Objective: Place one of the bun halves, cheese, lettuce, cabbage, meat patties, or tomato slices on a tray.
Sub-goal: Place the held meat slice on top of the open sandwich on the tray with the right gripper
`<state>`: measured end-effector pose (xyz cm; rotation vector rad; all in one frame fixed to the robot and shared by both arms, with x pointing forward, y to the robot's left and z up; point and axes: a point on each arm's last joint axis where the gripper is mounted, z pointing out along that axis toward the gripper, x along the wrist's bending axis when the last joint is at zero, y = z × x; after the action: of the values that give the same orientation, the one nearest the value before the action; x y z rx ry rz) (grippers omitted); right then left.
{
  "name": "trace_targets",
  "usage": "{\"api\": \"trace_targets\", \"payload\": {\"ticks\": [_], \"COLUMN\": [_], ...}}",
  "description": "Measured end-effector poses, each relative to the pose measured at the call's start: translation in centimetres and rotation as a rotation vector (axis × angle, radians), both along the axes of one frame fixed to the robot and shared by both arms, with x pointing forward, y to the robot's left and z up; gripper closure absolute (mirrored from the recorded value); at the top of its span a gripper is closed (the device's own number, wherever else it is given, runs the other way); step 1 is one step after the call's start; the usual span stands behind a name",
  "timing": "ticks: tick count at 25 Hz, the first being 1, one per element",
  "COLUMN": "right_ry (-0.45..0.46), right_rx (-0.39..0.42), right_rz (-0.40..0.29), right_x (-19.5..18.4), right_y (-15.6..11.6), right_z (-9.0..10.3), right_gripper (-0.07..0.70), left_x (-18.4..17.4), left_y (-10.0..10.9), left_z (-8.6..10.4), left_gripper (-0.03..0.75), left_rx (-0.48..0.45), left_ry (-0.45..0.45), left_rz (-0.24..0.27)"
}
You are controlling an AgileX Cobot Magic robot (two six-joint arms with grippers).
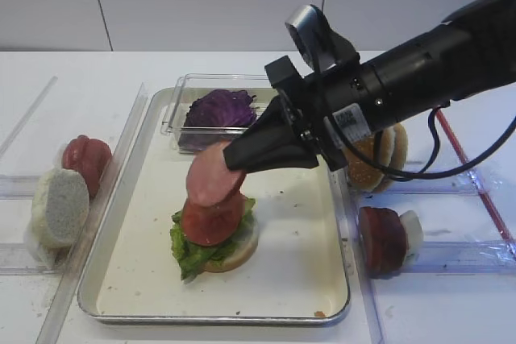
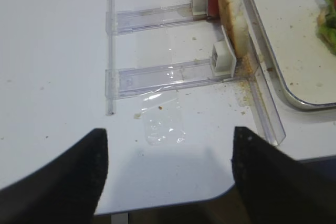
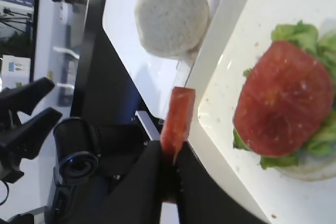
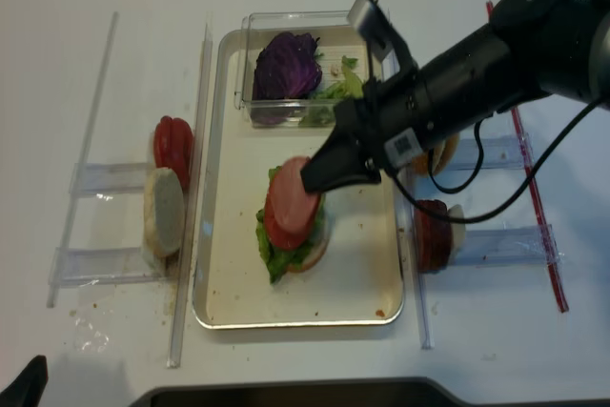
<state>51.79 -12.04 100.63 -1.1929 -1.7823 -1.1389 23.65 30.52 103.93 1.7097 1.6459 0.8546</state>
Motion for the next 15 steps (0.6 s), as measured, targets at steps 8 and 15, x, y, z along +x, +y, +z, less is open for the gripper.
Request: {"api": "trace_targets", "payload": {"ticks": [8,15], "right_ry": [0.020,0.027], "right_rx": [0.035,0.047], "right_rz": [-0.031,-0.039], "right_x": [1.0,1.4], "right_y": [0.1,0.2], "right_z": [-1.1,-1.9], "right_gripper": [0.553,0.553], "left_x": [0.0,0.0], "left_y": [0.0,0.0], "left_z": [0.0,0.0], "left_gripper": [0.256,0.256], "left_rx": [0.000,0.000], "left_ry": [0.000,0.000], "left_rz": [0.000,0.000]}}
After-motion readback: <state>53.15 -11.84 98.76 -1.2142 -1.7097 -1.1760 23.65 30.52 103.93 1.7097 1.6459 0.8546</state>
